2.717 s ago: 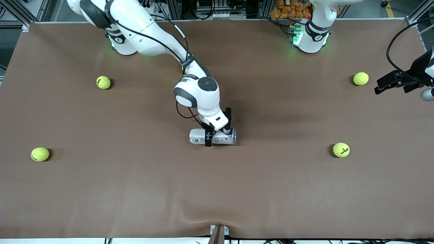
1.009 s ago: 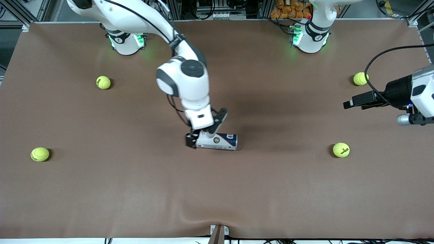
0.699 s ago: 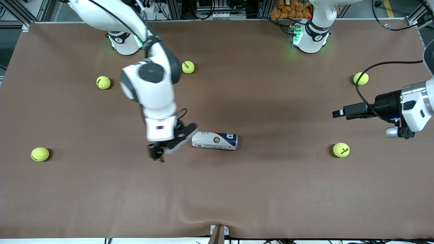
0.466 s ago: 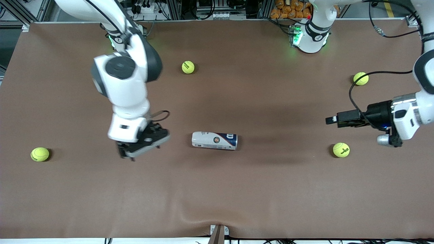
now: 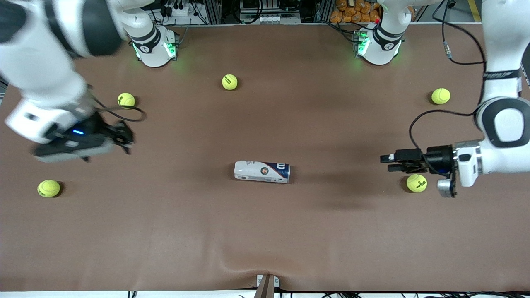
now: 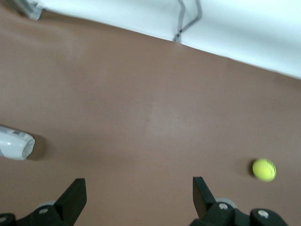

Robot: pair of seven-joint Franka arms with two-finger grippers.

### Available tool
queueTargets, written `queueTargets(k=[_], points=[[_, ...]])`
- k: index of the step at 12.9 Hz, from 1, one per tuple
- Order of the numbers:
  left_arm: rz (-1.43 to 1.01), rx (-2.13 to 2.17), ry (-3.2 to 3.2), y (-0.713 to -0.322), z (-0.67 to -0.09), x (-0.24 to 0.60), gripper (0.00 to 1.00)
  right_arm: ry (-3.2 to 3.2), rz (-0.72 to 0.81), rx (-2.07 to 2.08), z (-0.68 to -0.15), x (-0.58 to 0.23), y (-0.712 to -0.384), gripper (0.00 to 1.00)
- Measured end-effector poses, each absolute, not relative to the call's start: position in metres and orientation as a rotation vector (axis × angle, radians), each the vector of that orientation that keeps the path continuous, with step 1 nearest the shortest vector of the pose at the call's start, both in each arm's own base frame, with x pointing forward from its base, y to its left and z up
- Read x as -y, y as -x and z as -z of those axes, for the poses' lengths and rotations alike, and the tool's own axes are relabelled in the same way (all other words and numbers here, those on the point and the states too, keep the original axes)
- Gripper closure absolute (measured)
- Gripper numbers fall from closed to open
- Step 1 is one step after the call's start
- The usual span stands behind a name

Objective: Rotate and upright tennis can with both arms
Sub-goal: 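Move the left gripper to the end of the lying can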

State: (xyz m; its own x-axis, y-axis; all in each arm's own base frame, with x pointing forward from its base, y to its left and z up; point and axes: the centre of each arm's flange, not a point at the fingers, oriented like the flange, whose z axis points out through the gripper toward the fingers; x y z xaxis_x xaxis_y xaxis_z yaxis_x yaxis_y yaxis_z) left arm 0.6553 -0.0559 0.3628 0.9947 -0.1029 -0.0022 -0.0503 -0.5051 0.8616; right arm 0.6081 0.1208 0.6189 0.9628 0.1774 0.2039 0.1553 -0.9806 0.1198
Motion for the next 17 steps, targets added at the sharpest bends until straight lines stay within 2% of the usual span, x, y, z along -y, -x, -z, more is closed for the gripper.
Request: queueTargets(k=[2,5,7,11,15,17], points=[[0.066,0.090,-2.017,-0.659,-0.335,0.071,0.00,-3.031,-0.328,-0.094,-0.649,-0.087,-0.591,0.00],[0.020,0.124,-1.915,-0.661,-0.287,0.089,0.00,-3.027,-0.161,0.033,-0.687,-0.066,-0.536,0.00],[-0.018,0.118,-1.838,-0.661,-0.252,0.101,0.00,-3.023,-0.069,0.075,-0.683,-0.056,-0.515,0.00],[-0.013,0.060,-1.777,-0.658,-0.215,0.138,0.00,-3.114,0.069,0.185,-0.638,-0.028,-0.516,0.00],[0.001,-0.017,-1.755,-0.650,-0.181,0.182,0.00,-3.139,-0.055,0.297,-0.662,0.008,-0.521,0.00],[-0.004,-0.050,-1.754,-0.645,-0.168,0.204,0.00,-3.138,-0.040,0.306,-0.677,0.011,-0.515,0.00]])
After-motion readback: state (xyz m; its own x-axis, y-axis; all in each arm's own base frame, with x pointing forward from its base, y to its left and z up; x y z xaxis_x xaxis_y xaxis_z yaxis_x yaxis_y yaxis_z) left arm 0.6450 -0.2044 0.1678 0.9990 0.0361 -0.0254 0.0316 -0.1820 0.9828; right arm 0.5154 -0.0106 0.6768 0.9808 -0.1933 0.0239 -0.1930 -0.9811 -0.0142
